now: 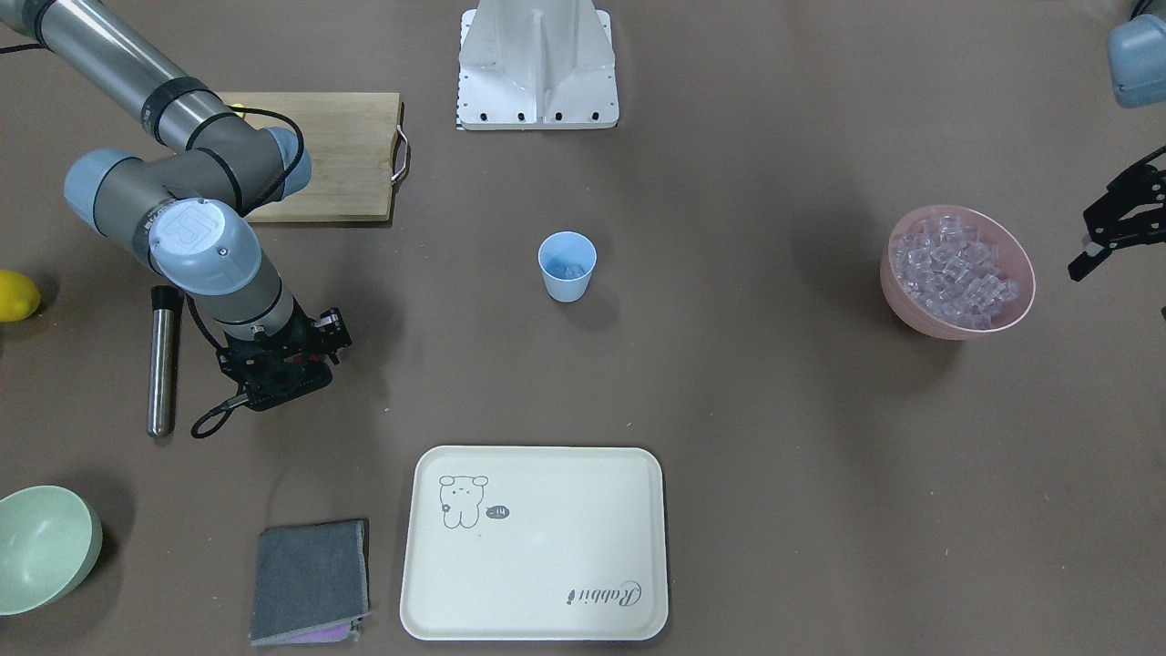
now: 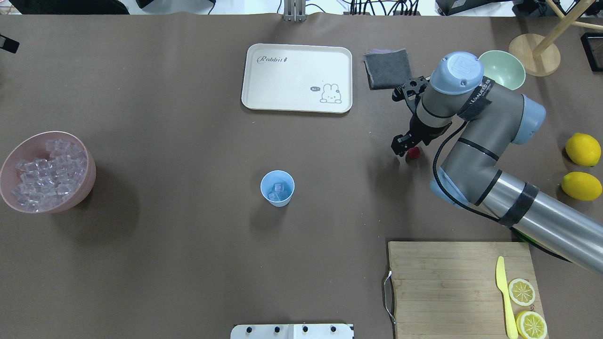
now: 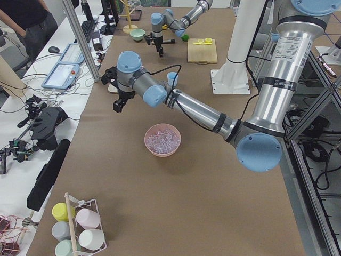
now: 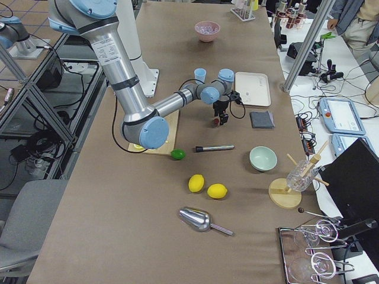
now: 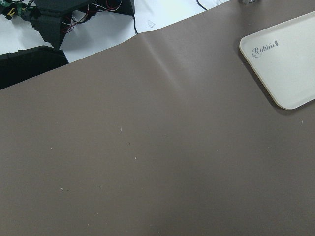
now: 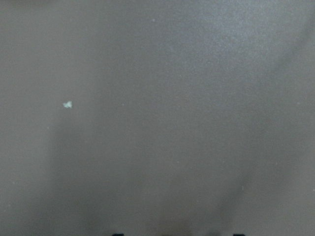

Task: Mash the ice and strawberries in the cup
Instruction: 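Close the right gripper on the red strawberry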

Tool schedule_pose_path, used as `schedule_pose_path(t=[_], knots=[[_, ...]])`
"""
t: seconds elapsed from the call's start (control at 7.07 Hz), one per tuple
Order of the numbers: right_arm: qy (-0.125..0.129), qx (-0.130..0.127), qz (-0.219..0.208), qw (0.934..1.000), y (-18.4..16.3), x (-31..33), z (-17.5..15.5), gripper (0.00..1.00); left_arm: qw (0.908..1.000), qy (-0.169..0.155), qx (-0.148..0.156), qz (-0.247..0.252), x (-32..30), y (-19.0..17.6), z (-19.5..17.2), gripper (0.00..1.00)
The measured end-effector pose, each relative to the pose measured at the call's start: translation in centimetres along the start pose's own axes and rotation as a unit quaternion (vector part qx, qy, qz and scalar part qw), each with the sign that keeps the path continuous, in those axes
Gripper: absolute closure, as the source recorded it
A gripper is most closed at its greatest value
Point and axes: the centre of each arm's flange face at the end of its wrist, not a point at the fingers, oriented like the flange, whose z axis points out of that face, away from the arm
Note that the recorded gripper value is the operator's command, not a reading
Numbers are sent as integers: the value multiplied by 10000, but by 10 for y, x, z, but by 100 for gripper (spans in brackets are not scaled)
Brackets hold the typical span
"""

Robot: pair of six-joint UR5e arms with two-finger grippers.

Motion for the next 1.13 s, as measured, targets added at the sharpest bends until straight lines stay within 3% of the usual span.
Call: schedule_pose_path(t=[0.14, 0.28, 0.42, 0.57, 0.71, 1.13], knots=[[-5, -5, -5, 10000, 0, -1, 0, 30, 10000, 0, 2, 2, 0, 0, 0, 3], [-8, -8, -12, 10000, 1, -2, 1, 36, 10000, -2, 2, 2, 0, 0, 0, 3], [-10, -14, -20, 10000, 1, -3, 2, 51, 10000, -6, 5, 3, 0, 0, -1, 3], [-12, -20, -25, 10000, 2, -4, 2, 84, 10000, -7, 7, 5, 0, 0, -1, 3], [-10, -25, -26, 10000, 2, -5, 3, 100, 10000, -6, 6, 6, 0, 0, 0, 3], [14, -18, 5, 10000, 2, 0, 0, 100, 10000, 2, -6, 5, 0, -1, 1, 3]])
